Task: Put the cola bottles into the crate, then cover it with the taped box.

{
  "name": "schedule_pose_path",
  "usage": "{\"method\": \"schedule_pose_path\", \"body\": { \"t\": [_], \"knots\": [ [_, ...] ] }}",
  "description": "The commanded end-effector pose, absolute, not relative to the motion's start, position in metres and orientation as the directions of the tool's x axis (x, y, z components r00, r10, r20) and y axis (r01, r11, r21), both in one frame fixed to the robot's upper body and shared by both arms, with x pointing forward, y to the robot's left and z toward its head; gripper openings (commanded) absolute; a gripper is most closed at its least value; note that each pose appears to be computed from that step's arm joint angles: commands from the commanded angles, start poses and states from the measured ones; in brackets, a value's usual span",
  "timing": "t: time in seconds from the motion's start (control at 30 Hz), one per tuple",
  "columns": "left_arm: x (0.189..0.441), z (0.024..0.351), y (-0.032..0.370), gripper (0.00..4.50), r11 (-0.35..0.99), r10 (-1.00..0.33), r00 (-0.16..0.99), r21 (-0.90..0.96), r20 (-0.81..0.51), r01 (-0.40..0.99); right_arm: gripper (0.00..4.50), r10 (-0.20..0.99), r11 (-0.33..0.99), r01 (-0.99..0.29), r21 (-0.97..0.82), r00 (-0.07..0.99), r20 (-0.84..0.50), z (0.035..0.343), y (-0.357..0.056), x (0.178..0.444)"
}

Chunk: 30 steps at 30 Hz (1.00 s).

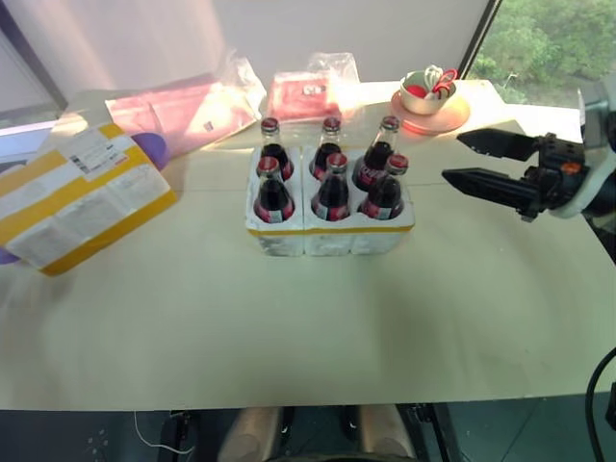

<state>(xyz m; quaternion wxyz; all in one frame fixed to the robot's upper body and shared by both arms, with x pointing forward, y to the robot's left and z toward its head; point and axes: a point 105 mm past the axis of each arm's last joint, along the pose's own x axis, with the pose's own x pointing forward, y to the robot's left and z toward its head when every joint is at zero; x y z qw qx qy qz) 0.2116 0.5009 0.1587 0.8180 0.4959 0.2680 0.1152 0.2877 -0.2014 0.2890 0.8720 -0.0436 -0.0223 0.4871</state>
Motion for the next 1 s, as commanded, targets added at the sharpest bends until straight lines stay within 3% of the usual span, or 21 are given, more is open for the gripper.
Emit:
{"method": "schedule_pose_path", "body": {
  "t": [0.03, 0.23, 0.73, 0.83, 1.0],
  "knots": [
    [0.226, 0.161, 0.502, 4.5, 0.307, 0.461, 0.843, 0.941, -0.279, 0.143, 4.44, 0.843, 0.535, -0.834, -0.137, 0.537, 0.028, 0.302, -0.204, 0.285],
    [0.256, 0.142, 0.493, 4.5, 0.205, 0.439, 0.866, 0.965, -0.24, 0.163, 4.44, 0.836, 0.545, -0.827, -0.139, 0.549, 0.011, 0.304, -0.207, 0.282],
    [0.291, 0.12, 0.483, 4.5, 0.233, 0.476, 0.859, 0.969, -0.187, 0.082, 4.44, 0.809, 0.572, -0.799, -0.182, 0.586, -0.031, 0.323, -0.22, 0.264],
    [0.296, 0.119, 0.481, 3.62, 0.254, 0.476, 0.859, 0.964, -0.19, 0.073, 4.5, 0.802, 0.581, -0.793, -0.186, 0.596, -0.034, 0.324, -0.223, 0.264],
    [0.3, 0.119, 0.478, 1.11, 0.269, 0.474, 0.859, 0.961, -0.194, 0.069, 4.5, 0.782, 0.606, -0.772, -0.19, 0.622, -0.032, 0.325, -0.229, 0.264]
  ]
}}
